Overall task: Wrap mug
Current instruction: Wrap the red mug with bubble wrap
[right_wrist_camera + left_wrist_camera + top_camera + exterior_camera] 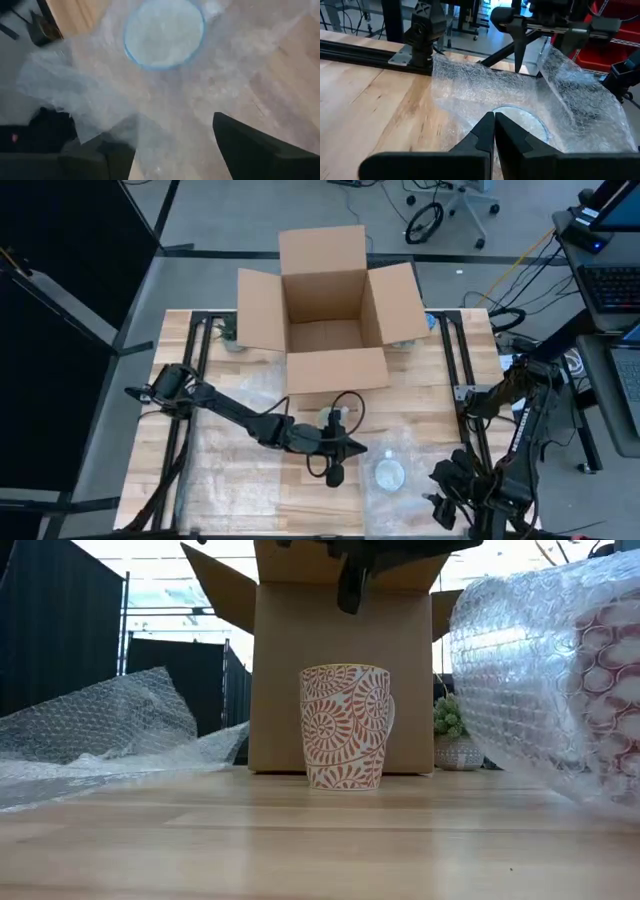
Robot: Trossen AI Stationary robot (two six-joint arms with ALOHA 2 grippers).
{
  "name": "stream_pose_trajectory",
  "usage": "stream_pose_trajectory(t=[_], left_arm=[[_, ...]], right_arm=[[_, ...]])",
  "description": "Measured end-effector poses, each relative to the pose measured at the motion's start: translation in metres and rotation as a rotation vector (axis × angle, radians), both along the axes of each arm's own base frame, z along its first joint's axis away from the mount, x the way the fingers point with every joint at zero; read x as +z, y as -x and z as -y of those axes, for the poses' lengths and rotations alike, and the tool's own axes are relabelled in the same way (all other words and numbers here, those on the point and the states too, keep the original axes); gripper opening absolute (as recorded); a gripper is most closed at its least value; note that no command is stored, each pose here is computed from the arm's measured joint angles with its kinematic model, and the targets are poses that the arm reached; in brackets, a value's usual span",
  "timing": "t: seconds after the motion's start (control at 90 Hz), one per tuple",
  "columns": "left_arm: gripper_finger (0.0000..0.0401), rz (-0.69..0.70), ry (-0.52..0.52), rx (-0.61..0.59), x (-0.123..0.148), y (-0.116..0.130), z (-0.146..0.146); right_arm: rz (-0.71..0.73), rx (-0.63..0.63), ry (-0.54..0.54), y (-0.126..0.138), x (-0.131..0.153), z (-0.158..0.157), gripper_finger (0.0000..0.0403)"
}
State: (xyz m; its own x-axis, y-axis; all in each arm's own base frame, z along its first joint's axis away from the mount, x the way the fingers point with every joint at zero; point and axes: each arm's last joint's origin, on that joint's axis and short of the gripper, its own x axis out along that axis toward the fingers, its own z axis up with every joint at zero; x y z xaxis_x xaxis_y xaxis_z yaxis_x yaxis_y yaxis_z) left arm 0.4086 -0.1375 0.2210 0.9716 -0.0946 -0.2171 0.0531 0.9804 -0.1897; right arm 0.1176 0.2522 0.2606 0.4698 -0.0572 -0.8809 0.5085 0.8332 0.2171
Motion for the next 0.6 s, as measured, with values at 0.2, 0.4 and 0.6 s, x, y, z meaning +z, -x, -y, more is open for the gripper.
stream_pose_trajectory(t=[0.2, 0.4, 0.6], left_arm=[[0.0000, 0.000, 0.003, 0.001, 0.0000, 0.0000, 0.0000], [0.0000, 0.000, 0.003, 0.001, 0.0000, 0.0000, 0.0000], [0.0000, 0.000, 0.003, 0.001, 0.0000, 0.0000, 0.0000]], right_arm=[[0.010, -0.011, -0.023, 0.0012, 0.0052, 0.0030, 0.0240], [0.056, -0.006, 0.002, 0.0000, 0.0059, 0.0035, 0.0240], [0.054, -0.002, 0.009, 0.0002, 0.0058, 0.0040, 0.0240]])
